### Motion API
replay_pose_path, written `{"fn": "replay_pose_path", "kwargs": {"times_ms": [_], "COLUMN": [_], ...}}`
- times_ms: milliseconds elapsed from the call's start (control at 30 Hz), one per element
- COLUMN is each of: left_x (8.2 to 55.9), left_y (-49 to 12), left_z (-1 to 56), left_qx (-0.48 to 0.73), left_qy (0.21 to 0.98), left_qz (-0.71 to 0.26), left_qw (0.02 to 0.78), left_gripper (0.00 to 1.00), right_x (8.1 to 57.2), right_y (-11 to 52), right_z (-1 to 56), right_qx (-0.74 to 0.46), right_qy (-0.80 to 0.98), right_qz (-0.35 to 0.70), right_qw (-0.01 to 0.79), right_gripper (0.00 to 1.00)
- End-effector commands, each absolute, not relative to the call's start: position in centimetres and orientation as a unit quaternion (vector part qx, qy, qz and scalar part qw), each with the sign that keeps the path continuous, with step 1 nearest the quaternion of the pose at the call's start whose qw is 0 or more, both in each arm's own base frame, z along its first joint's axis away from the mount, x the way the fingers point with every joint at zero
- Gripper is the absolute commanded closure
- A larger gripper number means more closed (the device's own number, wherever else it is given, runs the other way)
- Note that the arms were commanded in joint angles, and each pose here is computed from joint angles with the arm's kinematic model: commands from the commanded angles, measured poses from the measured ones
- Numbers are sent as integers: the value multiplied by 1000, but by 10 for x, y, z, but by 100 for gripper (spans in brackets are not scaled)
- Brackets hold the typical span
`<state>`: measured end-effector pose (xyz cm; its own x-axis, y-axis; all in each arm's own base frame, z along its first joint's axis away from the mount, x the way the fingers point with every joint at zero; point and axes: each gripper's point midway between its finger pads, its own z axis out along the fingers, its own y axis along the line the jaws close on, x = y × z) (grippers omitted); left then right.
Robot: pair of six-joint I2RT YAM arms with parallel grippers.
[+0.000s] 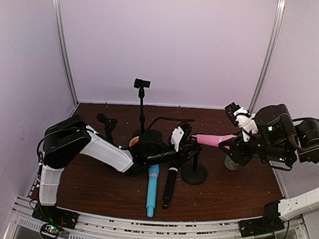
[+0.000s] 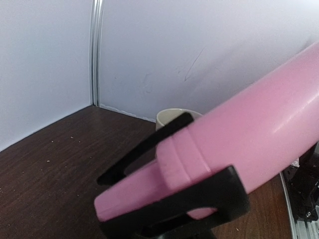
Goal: Attach the microphones to the stand
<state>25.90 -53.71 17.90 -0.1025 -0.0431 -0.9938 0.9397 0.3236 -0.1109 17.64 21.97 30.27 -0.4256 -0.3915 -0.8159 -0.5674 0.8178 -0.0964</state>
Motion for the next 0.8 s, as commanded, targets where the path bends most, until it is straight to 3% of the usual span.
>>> {"fn": "replay_pose_path", "kwargs": {"times_ms": [0,133,667,767], "left_x": [216,214,214,229], "left_y": [-556,-557,-553,-540], "left_z": [199,199,202,205], "left_qx": [428,432,422,369], "left_qy": [530,530,532,558], "left_qz": [-456,-451,-445,-432], "left_qw": [572,574,584,604], "left_gripper": [100,100,100,69], "right_x": [176,178,199,203], "right_y": [228,229,242,230], "right_z": [289,271,271,283], "right_qx": [-366,-412,-314,-287], "right_qy": [820,808,845,847], "right_qz": [46,0,10,-3], "right_qw": [438,422,434,448], "right_gripper": [100,100,100,100]}}
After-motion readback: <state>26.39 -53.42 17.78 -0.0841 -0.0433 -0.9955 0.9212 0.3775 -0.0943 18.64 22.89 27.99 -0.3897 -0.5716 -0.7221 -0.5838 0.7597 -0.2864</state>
